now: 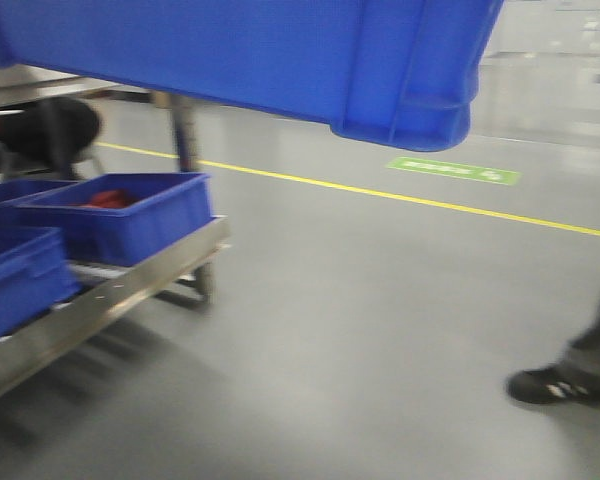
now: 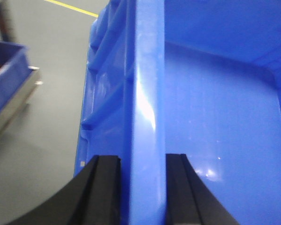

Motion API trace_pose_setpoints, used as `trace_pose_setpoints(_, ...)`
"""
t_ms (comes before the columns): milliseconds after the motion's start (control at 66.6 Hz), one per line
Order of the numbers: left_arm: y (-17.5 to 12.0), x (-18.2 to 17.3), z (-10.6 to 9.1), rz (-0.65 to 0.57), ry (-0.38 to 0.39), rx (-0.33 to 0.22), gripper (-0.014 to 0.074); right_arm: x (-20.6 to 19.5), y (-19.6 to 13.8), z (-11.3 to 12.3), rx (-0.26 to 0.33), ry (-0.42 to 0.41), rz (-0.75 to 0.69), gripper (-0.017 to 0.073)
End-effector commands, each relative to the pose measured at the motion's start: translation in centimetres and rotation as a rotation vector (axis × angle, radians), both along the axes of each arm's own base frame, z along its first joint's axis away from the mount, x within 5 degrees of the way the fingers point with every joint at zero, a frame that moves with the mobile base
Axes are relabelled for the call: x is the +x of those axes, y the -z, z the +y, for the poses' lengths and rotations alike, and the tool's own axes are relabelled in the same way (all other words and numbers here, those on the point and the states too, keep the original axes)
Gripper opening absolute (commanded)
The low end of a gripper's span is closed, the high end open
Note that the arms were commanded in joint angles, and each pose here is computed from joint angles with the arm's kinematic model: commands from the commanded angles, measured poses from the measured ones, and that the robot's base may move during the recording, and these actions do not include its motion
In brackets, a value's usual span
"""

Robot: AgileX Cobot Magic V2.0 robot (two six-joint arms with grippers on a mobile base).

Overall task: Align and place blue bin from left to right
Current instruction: 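Carry the blue bin up to the target shelf of blue bins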

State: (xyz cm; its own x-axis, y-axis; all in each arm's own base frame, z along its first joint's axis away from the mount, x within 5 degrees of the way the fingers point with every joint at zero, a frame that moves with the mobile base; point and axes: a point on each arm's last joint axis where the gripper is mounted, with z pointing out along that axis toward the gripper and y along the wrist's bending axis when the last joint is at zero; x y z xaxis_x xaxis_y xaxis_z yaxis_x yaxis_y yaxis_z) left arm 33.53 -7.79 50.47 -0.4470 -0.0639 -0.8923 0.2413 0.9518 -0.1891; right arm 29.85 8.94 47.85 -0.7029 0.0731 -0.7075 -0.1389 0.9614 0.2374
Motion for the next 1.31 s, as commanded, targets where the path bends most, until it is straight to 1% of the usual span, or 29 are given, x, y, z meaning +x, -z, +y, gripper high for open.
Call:
trace_pose_setpoints(0, -3.49, -0.56, 0.36, -0.266, -0.033, -0.089, -0.0111, -0.65, -1.56, -0.02, 0.011, -0.027, -0.106, -0.007)
trace_pose_setpoints(1291, -3.49, -0.56, 0.36, -0.266, -0.033, -0.089, -0.0111, -0.65, -1.56, -0.02, 0.011, -0.027, -0.106, -0.007)
